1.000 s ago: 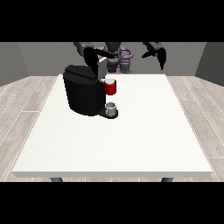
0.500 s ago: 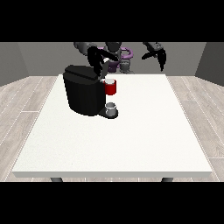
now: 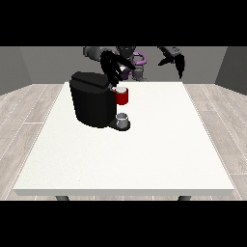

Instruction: Insert the coffee pod into the coffee machine and close the lid

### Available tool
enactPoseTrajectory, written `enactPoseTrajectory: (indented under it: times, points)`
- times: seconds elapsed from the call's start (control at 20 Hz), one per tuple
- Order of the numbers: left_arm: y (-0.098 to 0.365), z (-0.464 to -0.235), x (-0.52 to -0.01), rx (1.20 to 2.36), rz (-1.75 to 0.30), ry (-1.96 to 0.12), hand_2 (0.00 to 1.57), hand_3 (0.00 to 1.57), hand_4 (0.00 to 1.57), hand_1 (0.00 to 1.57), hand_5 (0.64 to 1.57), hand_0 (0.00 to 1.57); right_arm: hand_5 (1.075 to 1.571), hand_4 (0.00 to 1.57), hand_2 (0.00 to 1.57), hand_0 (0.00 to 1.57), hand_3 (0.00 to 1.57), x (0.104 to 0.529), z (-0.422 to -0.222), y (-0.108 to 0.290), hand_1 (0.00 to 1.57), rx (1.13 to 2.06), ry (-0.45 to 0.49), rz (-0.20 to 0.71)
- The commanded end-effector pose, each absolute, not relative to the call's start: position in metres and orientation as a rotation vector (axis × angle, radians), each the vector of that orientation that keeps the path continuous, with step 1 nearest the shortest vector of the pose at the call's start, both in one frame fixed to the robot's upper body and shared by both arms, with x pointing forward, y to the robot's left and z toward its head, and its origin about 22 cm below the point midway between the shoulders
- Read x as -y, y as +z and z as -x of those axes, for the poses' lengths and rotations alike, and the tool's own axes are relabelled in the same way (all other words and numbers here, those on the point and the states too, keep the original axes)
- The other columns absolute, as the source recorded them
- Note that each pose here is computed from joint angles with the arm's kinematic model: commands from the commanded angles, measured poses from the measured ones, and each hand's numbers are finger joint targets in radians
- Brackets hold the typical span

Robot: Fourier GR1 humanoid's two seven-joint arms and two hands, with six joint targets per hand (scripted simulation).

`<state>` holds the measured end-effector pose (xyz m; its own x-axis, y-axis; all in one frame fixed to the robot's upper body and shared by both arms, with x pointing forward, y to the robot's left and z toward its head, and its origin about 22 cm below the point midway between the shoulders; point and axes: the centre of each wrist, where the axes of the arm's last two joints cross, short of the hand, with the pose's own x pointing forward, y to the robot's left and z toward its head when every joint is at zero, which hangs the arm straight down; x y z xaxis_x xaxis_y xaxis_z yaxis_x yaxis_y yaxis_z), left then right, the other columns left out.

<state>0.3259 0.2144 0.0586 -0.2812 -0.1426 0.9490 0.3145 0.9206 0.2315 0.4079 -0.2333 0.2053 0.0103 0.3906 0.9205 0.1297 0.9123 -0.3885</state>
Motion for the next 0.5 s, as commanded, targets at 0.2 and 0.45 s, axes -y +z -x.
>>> enactPoseTrajectory:
  times: [0.2, 0.45]
  points:
    - [0.077, -0.335, -0.195, 1.867, 0.184, -0.519, 0.0, 0.0, 0.42, 0.0, 1.571, 0.0, 1.571, 0.0, 0.0, 0.0, 0.0, 0.184, -0.394, 0.268, 0.0, 1.848, 0.353, 0.354]
    - [0.097, -0.341, -0.178, 1.914, 0.235, -0.572, 0.0, 0.0, 0.37, 0.0, 1.571, 0.0, 1.571, 0.0, 0.0, 0.0, 0.0, 0.181, -0.391, 0.296, 0.0, 1.93, 0.372, 0.401]
